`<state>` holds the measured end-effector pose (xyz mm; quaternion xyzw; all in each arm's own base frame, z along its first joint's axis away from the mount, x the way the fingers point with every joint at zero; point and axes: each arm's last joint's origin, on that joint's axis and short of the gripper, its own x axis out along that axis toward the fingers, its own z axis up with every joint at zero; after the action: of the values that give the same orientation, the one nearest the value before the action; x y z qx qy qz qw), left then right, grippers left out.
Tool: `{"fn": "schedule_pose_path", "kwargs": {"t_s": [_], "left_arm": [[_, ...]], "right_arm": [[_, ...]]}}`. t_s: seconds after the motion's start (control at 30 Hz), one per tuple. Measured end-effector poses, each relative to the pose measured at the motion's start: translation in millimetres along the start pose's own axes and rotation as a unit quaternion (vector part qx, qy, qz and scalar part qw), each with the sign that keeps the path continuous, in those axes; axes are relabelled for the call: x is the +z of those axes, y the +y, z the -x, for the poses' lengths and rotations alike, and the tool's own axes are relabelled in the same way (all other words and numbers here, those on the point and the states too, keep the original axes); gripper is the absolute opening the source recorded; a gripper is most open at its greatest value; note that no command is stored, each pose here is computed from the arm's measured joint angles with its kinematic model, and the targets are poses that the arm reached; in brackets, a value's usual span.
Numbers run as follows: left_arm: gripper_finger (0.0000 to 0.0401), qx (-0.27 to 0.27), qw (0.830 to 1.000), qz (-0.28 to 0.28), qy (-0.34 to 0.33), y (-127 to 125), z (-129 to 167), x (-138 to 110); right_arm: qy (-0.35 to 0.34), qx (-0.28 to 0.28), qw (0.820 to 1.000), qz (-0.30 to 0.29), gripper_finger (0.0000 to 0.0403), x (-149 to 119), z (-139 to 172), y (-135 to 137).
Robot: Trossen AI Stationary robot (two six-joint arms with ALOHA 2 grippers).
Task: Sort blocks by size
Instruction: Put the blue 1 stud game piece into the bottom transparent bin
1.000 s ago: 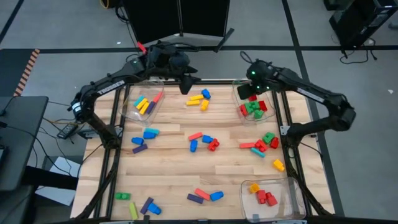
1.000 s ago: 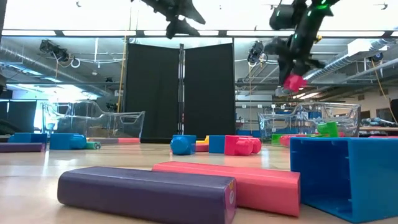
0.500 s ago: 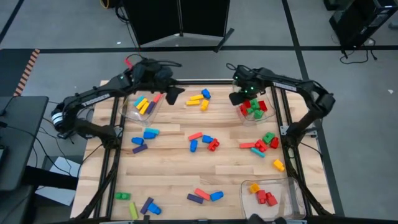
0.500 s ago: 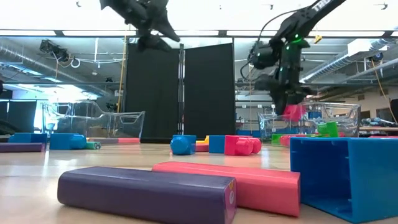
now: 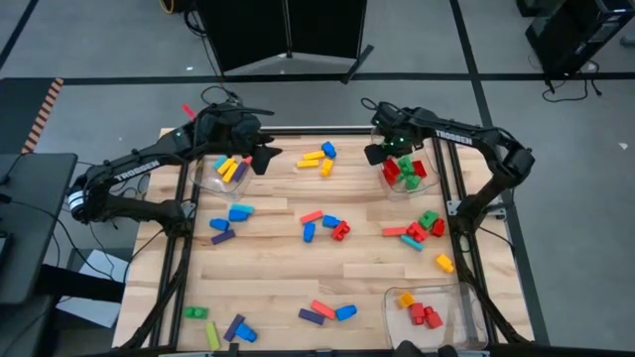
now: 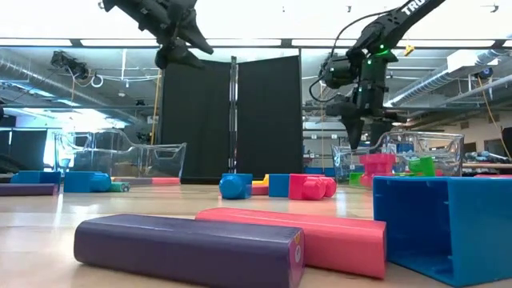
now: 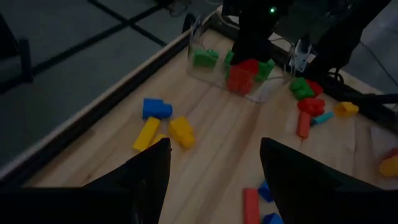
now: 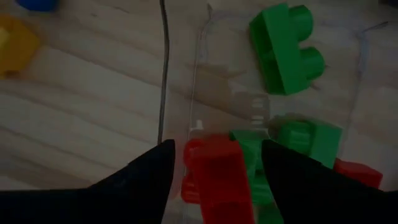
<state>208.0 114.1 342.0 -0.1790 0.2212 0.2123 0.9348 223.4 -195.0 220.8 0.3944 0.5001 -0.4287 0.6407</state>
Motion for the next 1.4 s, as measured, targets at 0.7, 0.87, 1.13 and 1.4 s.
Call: {"fn": "schedule_pose_path", "kwargs": {"t_s": [0.7, 0.87, 1.13, 1.4], "left_arm": [[0.0252, 0.077, 0.995, -0.070, 0.010, -25.0, 28.5, -14.8], [0.0252, 0.104, 0.993, -0.057, 0.012, -38.4, 39.3, -23.6], [0.0252, 0.089, 0.994, -0.061, 0.018, -52.1, 42.7, -30.4], [0.0252, 0.051, 0.997, -0.056, 0.035, -58.4, 45.0, -34.4]], "right_arm": [[-0.222, 0.179, 0.956, 0.071, 0.0200, -67.8, 117.8, 40.2], [-0.258, 0.232, 0.927, 0.142, 0.0200, -89.1, 128.8, 74.8], [-0.246, 0.227, 0.902, 0.271, 0.0200, -107.9, 143.1, 138.3], [-0.212, 0.188, 0.885, 0.370, 0.0201, -119.1, 116.7, 183.6]]}}
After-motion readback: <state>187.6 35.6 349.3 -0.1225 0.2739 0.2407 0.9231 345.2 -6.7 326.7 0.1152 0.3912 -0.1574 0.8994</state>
